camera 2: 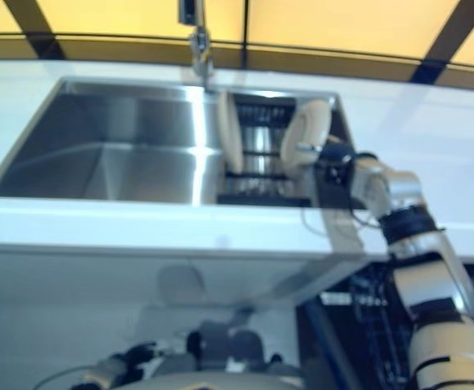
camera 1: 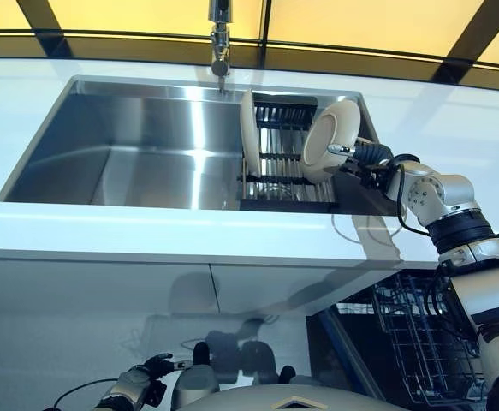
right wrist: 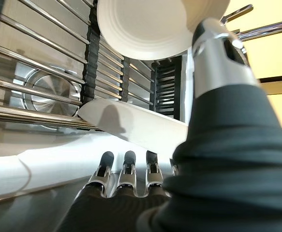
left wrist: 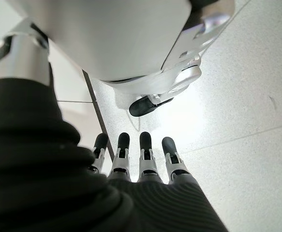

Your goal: Take plates into dishwasher

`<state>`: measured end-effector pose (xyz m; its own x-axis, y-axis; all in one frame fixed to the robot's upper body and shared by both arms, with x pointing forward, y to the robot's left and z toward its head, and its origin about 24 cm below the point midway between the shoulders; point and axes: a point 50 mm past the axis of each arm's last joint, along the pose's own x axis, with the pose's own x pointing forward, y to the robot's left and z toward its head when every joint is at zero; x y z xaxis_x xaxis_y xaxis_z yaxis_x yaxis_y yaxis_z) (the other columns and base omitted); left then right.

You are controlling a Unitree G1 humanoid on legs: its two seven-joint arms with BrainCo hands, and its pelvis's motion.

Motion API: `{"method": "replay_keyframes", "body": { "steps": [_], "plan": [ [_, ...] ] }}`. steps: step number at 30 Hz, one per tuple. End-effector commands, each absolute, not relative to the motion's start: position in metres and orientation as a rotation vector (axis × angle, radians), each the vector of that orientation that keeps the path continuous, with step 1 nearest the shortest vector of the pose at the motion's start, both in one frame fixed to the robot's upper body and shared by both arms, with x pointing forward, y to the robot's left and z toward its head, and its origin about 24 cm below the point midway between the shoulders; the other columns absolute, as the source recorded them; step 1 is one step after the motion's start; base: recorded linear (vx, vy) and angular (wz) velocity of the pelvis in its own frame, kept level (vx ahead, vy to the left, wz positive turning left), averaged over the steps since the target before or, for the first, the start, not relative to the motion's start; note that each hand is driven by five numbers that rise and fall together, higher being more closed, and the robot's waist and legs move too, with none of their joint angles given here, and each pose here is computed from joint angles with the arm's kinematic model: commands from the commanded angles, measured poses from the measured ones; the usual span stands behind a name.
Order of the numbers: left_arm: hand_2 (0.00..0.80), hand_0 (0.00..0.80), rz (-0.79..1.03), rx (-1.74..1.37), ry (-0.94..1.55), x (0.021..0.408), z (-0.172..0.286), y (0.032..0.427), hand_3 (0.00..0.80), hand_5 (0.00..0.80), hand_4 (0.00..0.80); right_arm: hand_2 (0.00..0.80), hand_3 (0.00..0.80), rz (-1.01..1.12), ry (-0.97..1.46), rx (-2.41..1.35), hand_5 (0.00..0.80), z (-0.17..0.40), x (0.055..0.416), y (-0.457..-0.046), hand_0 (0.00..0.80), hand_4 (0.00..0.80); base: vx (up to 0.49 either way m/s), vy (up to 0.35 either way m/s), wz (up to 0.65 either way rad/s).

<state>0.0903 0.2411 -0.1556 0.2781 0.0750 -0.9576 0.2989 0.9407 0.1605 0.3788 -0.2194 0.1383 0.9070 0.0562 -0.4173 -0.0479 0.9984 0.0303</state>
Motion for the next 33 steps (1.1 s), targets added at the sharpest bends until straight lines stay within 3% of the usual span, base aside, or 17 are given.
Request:
{"method": "replay_keyframes", "body": {
  "steps": [1, 14, 15, 16, 17, 33],
  "plan": [
    [0.000, 0.000, -0.200, 0.380, 1.338, 0.079, -0.160, 0.237, 0.000, 0.000, 0.000, 0.000, 0.000, -0.025, 0.344, -0.072, 0.000, 0.183, 0.392, -0.232, 0.000, 0.000, 0.036, 0.008, 0.04],
    [0.000, 0.000, -0.152, 0.331, 1.335, 0.073, -0.162, 0.236, 0.000, 0.000, 0.000, 0.000, 0.000, -0.194, 0.363, -0.065, 0.000, 0.197, 0.390, -0.281, 0.000, 0.000, 0.004, 0.005, 0.10],
    [0.000, 0.000, -0.154, 0.331, 1.331, 0.074, -0.161, 0.236, 0.000, 0.000, 0.000, 0.138, 0.138, -0.205, 0.357, -0.064, 0.138, 0.198, 0.389, -0.283, 0.138, 0.138, -0.054, 0.015, 0.21],
    [0.000, 0.000, -0.158, 0.332, 1.325, 0.074, -0.161, 0.236, 0.000, 0.000, 0.000, 0.596, 0.596, -0.231, 0.350, -0.070, 0.596, 0.202, 0.389, -0.289, 0.596, 0.596, -0.058, 0.013, 0.23],
    [0.000, 0.000, -0.159, 0.332, 1.318, 0.075, -0.161, 0.236, 0.000, 0.000, 0.000, 0.800, 0.800, -0.243, 0.344, -0.075, 0.800, 0.204, 0.389, -0.290, 0.800, 0.800, -0.068, 0.013, 0.22],
    [0.000, 0.000, -0.224, 0.375, 1.298, 0.077, -0.161, 0.230, 0.000, 0.000, 0.000, 0.800, 0.800, -0.335, 0.209, -0.237, 0.800, 0.231, 0.386, -0.307, 0.800, 0.800, -0.017, 0.004, 0.02]
  ]
}}
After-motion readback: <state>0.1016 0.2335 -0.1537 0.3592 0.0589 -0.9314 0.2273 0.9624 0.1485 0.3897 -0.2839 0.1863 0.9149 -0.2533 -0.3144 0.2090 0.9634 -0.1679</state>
